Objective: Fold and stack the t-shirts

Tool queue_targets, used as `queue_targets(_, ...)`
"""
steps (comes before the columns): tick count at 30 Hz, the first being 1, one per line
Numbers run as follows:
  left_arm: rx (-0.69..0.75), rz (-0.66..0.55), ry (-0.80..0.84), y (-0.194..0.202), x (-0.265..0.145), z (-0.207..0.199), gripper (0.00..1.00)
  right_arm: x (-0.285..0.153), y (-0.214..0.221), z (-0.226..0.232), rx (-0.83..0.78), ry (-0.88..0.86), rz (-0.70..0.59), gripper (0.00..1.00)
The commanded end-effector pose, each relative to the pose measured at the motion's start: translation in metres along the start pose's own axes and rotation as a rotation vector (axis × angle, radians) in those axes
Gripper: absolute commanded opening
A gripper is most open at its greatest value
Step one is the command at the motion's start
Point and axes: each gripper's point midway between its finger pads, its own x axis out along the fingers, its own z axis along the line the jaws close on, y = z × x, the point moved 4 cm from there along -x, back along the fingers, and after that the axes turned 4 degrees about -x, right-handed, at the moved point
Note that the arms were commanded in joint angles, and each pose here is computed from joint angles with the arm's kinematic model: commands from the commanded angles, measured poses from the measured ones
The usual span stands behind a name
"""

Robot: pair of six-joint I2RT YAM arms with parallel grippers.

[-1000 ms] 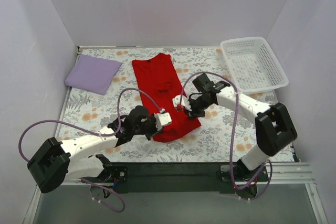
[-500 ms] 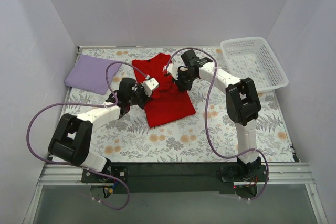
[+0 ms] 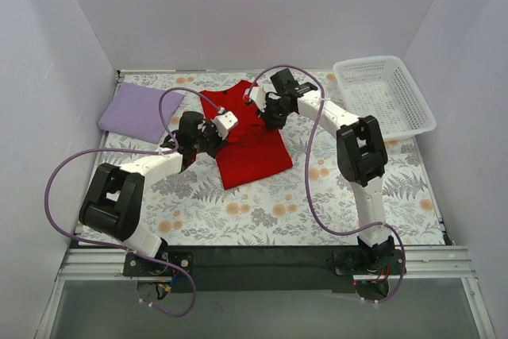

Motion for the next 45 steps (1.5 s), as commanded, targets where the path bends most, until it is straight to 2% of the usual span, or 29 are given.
queue_targets(1,0.033,-0.053,-0.047,-0.021,0.001,0.018,0.00,-0.002,-0.020,-0.016,-0.001,0.053,-0.051,0.01)
queue_targets(18,0.009,-0.032,-0.093,-0.018,0.012,0.045,0.00,0.008,-0.027,-0.033,0.043,0.094,-0.068,0.01)
queue_targets(19,0.004,-0.024,-0.096,-0.015,0.015,0.046,0.00,0.008,-0.028,-0.034,0.053,0.104,-0.069,0.04)
queue_targets(20,-0.010,-0.032,-0.112,-0.017,0.016,0.048,0.00,0.009,-0.028,-0.038,0.061,0.123,-0.068,0.11)
queue_targets(21,-0.025,-0.029,-0.157,-0.018,0.016,0.055,0.11,0.008,-0.029,-0.040,0.073,0.137,-0.069,0.22)
queue_targets(22,-0.034,-0.046,-0.191,-0.026,0.014,0.061,0.27,0.007,-0.029,-0.042,0.110,0.156,-0.069,0.46)
queue_targets(23,-0.053,-0.078,-0.223,-0.036,0.011,0.065,0.39,0.000,-0.031,-0.047,0.130,0.199,-0.070,0.51)
queue_targets(24,-0.054,-0.097,-0.266,-0.043,0.006,0.071,0.59,-0.003,-0.033,-0.052,0.151,0.234,-0.082,0.55)
queue_targets(25,-0.057,-0.126,-0.290,-0.052,-0.001,0.073,0.69,-0.015,-0.037,-0.058,0.198,0.279,-0.104,0.59)
queue_targets(26,-0.039,-0.182,-0.318,-0.071,-0.017,0.075,0.72,-0.023,-0.037,-0.062,0.211,0.305,-0.111,0.60)
queue_targets(28,0.004,-0.209,-0.310,-0.078,-0.034,0.068,0.74,-0.046,-0.035,-0.065,0.225,0.314,-0.148,0.63)
queue_targets(30,0.112,-0.248,-0.263,-0.087,-0.064,0.049,0.73,-0.049,-0.025,-0.046,0.180,0.193,-0.189,0.66)
queue_targets(31,0.162,-0.279,-0.166,-0.087,-0.069,0.030,0.74,-0.070,-0.027,-0.040,0.128,0.168,-0.231,0.67)
queue_targets(32,0.191,-0.238,-0.084,-0.061,-0.072,0.008,0.74,-0.074,-0.030,-0.024,-0.037,0.066,-0.300,0.67)
queue_targets(33,0.289,-0.281,-0.056,-0.066,-0.089,-0.005,0.74,-0.076,-0.024,-0.009,-0.117,0.004,-0.328,0.69)
queue_targets(34,0.323,-0.304,0.040,-0.060,-0.092,-0.030,0.73,-0.079,-0.006,0.024,-0.162,-0.103,-0.318,0.70)
queue_targets(35,0.342,-0.269,0.097,-0.036,-0.092,-0.047,0.73,-0.078,0.000,0.043,-0.270,-0.173,-0.353,0.70)
queue_targets(36,0.363,-0.282,0.111,-0.034,-0.098,-0.058,0.72,-0.076,0.007,0.052,-0.455,-0.183,-0.358,0.71)
queue_targets(37,0.393,-0.277,0.168,-0.029,-0.094,-0.078,0.72,-0.071,0.023,0.075,-0.505,-0.224,-0.339,0.70)
queue_targets(39,0.400,-0.182,0.196,-0.003,-0.086,-0.096,0.71,-0.064,0.035,0.081,-0.614,-0.215,-0.271,0.71)
queue_targets(40,0.415,-0.149,0.241,0.006,-0.079,-0.112,0.71,-0.056,0.038,0.087,-0.621,-0.234,-0.241,0.71)
queue_targets(43,0.411,-0.063,0.241,0.024,-0.064,-0.119,0.68,-0.043,0.044,0.087,-0.591,-0.236,-0.177,0.70)
queue_targets(45,0.412,-0.051,0.219,0.028,-0.056,-0.116,0.68,-0.036,0.045,0.081,-0.585,-0.196,-0.152,0.69)
